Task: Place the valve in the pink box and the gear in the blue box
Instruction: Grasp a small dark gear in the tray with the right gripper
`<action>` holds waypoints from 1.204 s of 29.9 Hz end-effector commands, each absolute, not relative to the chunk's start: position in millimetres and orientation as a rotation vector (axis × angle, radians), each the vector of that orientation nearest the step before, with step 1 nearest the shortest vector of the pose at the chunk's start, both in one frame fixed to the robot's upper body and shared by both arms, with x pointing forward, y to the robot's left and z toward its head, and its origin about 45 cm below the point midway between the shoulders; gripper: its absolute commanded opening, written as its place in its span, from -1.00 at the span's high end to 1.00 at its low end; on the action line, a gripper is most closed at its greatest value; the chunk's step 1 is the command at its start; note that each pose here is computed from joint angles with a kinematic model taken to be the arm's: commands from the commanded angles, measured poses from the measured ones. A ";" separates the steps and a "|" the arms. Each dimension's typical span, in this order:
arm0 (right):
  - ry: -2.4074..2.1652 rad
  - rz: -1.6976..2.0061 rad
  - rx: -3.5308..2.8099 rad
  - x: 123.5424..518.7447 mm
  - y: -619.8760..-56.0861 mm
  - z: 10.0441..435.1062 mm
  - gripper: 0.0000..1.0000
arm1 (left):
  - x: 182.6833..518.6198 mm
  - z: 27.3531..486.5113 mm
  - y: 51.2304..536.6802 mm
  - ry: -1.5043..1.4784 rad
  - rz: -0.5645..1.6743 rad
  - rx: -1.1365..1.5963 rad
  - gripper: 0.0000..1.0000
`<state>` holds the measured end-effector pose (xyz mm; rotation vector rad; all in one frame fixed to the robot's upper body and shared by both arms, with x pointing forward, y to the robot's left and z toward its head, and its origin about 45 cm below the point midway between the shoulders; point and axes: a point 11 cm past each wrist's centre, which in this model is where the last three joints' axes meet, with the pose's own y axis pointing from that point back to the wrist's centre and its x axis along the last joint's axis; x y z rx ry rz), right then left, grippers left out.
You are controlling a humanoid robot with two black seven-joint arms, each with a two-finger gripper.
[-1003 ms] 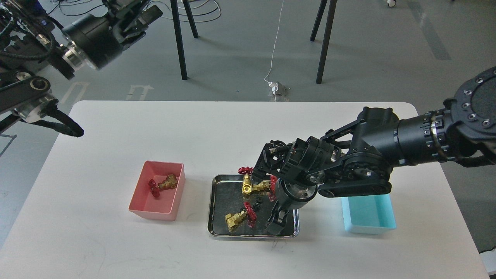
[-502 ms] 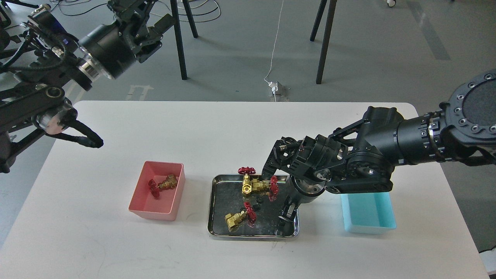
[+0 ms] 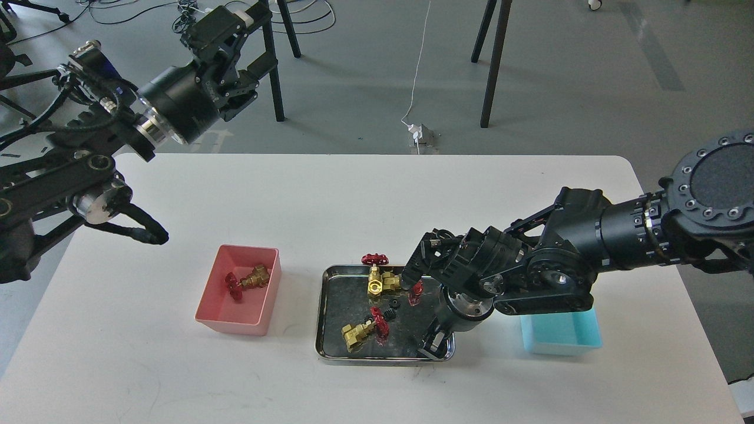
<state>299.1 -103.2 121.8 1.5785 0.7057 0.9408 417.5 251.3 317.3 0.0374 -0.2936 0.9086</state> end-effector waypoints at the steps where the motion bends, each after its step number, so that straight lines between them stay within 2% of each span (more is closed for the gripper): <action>1: 0.681 0.942 1.588 302.4 -104.2 118.1 -0.12 | 416.7 314.7 250.9 -0.287 0.908 0.039 -0.80; 20: 0.620 0.926 1.655 300.0 -101.5 111.1 -0.07 | 413.8 303.4 242.8 -0.259 0.896 0.036 -0.82; 36: 0.620 0.916 1.663 294.7 -105.4 104.2 0.12 | 411.5 295.1 242.5 -0.240 0.898 0.041 -0.83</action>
